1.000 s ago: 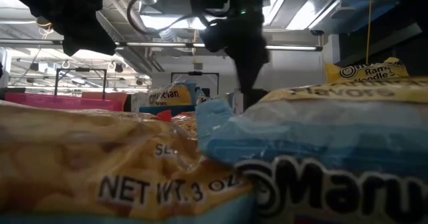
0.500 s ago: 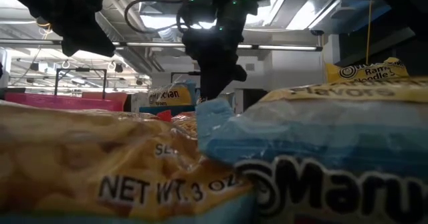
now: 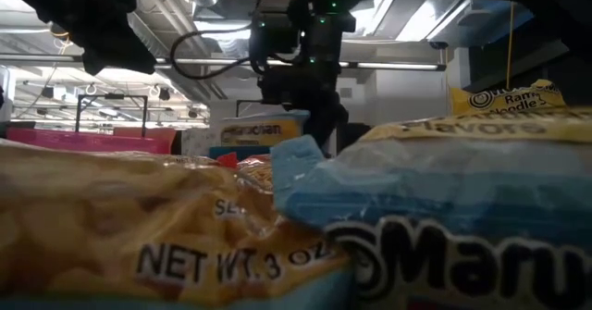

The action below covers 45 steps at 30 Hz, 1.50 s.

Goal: Sort Maruchan noodles
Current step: Adjust the blue bin on the table, then put the red noodle pack into the red bin

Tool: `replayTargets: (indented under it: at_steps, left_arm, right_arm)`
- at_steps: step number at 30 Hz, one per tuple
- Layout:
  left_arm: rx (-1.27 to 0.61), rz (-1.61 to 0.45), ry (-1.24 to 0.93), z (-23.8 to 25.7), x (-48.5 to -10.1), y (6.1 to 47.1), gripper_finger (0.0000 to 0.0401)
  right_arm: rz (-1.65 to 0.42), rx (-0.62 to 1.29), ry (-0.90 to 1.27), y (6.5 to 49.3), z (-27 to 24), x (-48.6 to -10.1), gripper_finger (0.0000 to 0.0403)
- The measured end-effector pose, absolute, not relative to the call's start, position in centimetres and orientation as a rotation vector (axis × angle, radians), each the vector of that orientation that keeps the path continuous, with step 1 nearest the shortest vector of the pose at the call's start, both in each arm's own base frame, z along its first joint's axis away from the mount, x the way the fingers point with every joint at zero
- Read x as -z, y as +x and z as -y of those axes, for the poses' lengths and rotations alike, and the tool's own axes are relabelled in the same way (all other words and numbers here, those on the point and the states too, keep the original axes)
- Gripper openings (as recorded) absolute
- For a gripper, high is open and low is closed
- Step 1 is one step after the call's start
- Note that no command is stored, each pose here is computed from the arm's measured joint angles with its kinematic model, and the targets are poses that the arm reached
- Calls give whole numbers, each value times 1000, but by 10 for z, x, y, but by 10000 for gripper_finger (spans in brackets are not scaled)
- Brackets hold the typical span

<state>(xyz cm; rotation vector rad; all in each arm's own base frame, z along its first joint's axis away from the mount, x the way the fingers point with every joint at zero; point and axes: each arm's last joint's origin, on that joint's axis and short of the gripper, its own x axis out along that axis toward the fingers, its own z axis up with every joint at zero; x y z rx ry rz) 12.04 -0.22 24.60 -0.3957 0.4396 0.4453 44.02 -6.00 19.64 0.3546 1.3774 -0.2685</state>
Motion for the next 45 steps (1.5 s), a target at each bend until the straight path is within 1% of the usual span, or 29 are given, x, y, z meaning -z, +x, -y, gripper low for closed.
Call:
replayTargets:
  at_steps: [6, 10, 16, 18, 25, 27, 29, 31, 35, 40, 45]
  left_arm:
    - [-443, -429, -399, 2, -247, 119, 85]
    - [-444, -431, -402, 2, -247, 119, 85]
    - [-441, -431, -404, 2, -247, 119, 85]
    - [-441, -431, -404, 2, -247, 119, 85]
    - [-440, -432, -399, 2, -247, 119, 85]
    - [-440, -432, -399, 2, -247, 119, 85]
    - [-440, -432, -400, 2, -247, 119, 85]
    - [-440, -432, -400, 2, -247, 119, 85]
    - [-440, -432, -400, 2, -247, 119, 85]
    - [-438, -427, -401, 2, -247, 119, 85]
    - [-438, -427, -402, 2, -247, 119, 85]
  right_arm:
    - [-1446, 293, 272, 433, 64, -196, 126]
    - [-1453, 308, 231, 432, 65, -195, 126]
    - [-1477, 329, 226, 430, 65, -196, 126]
    - [-1497, 342, 236, 426, 64, -201, 123]
    - [-1461, 411, 216, 415, 64, -263, 85]
    - [-1432, 413, 239, 411, 63, -284, 77]
    - [-1446, 408, 300, 402, 60, -303, 71]
    - [-1448, 371, 372, 397, 55, -317, 68]
    - [-1405, 171, 477, 381, 32, -344, 67]
    - [-1347, 51, 405, 361, -9, -373, 67]
    - [-1285, -10, 239, 338, -51, -395, 67]
